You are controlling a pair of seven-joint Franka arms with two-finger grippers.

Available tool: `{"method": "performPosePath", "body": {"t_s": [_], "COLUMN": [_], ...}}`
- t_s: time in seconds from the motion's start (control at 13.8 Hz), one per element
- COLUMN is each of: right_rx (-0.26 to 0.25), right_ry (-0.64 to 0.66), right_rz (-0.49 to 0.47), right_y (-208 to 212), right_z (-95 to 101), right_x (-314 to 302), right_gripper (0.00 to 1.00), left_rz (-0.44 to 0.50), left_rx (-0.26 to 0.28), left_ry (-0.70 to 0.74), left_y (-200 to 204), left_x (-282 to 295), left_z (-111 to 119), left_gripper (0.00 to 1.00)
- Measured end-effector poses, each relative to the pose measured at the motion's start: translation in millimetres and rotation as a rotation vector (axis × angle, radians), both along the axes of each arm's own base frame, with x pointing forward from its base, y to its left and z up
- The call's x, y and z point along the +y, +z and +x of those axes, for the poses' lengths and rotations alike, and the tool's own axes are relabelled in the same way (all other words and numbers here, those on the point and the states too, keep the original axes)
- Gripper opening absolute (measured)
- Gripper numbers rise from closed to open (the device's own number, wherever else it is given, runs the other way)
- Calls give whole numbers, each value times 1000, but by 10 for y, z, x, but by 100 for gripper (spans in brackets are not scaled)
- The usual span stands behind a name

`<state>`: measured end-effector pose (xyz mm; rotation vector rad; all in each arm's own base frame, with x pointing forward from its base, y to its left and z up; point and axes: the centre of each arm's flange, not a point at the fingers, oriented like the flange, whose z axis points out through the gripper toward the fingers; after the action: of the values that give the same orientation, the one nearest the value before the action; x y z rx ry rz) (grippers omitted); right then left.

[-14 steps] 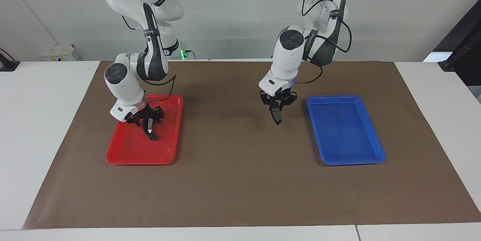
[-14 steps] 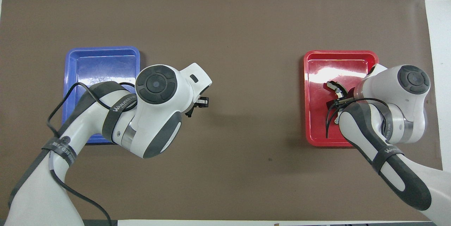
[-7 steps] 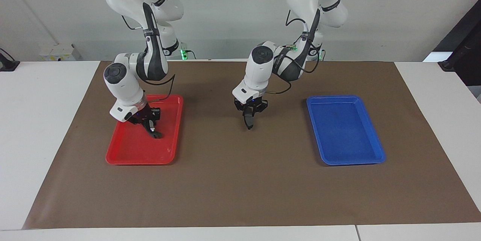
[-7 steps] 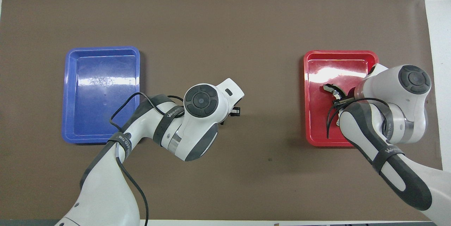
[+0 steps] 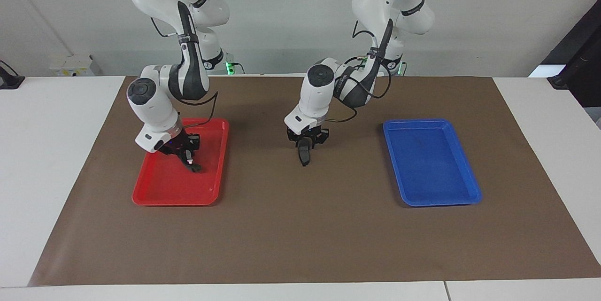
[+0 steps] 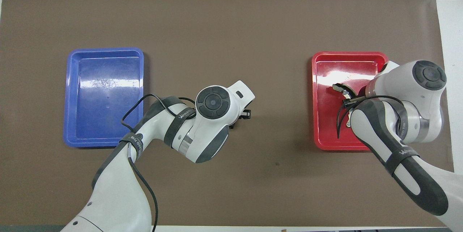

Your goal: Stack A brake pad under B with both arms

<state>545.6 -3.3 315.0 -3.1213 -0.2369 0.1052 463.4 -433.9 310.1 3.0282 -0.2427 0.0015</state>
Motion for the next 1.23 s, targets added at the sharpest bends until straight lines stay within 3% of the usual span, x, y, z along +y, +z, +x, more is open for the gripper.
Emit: {"method": "performPosePath", "body": {"t_s": [0.15,0.22,0.36,0.51,0.73,1.02,1.23], "right_rx": [0,1,15,8,-2,-3,2], "right_ry": [-41,-54,-95,-126,-173,-240,-265], "right_rz": [-1,-1,-1,3,11,17,41], "right_y": [251,385,701,956,1050,876,617], "right_z": [119,175,283,345,275,34,53], "right_x": [35,78,290,688,1486,2778,3584], "right_gripper": [44,44,44,44,44,44,44], "left_rz": [17,26,50,57,47,77,90], "left_rx": [18,32,74,107,130,113,138], "left_ry": [29,57,104,60,-16,-89,-77], "left_y": [187,373,842,1217,1542,1944,2354], "left_x": [173,350,968,1755,2869,3770,4031], "left_z": [117,215,462,678,868,826,740], "left_gripper": [93,100,100,100,100,100,100]}}
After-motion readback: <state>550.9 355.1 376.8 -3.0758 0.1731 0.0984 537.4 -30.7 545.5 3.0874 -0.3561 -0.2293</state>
